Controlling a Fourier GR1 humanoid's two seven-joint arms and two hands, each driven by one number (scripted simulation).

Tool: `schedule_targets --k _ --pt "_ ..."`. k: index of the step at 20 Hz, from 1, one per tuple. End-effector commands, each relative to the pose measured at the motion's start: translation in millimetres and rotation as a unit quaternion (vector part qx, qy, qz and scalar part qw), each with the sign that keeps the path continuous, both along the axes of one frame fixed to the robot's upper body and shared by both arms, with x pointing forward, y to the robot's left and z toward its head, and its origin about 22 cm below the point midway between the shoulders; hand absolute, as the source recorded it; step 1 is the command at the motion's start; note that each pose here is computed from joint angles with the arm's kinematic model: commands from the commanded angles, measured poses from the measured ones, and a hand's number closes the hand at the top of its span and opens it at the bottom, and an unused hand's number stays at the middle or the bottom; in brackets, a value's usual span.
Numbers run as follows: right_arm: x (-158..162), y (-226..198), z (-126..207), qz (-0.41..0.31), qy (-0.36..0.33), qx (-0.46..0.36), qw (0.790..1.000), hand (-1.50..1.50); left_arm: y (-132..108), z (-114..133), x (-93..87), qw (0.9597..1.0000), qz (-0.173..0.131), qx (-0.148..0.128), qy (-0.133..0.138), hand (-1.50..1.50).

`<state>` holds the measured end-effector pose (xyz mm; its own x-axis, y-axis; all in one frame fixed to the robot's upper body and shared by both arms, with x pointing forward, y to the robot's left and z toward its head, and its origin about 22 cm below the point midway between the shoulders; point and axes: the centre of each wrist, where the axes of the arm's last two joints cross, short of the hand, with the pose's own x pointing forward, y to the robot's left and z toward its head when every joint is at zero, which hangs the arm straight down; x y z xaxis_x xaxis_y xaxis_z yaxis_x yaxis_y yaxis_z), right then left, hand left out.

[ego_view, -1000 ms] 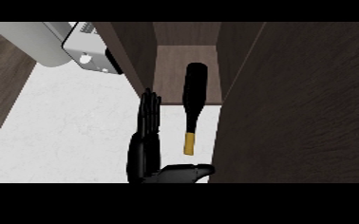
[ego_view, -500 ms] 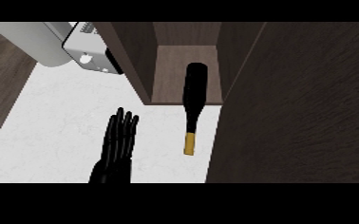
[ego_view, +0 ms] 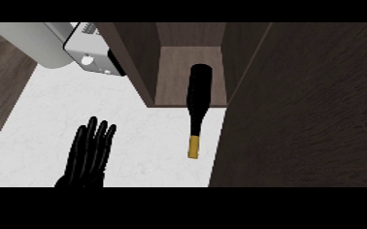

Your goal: Pick up the wine, place it into the cabinet and close the cabinet

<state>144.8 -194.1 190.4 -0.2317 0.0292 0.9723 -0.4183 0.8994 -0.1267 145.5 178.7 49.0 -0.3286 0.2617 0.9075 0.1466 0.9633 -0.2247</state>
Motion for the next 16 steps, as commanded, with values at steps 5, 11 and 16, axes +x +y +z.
schedule_targets --k 5,11,16 --pt "-37 10 7 0.084 0.056 0.053 0.993 1.5 39 9 -0.6 0.9997 0.021 0.004 -0.012 -1.5" --pt "-44 25 8 0.161 0.04 0.015 0.986 1.5 71 28 -0.6 0.9984 0.052 -0.004 -0.021 -1.5" --pt "-52 59 3 0.195 0.036 0.019 0.98 1.5 100 34 -5.3 0.9984 0.053 -0.008 -0.019 -1.5"
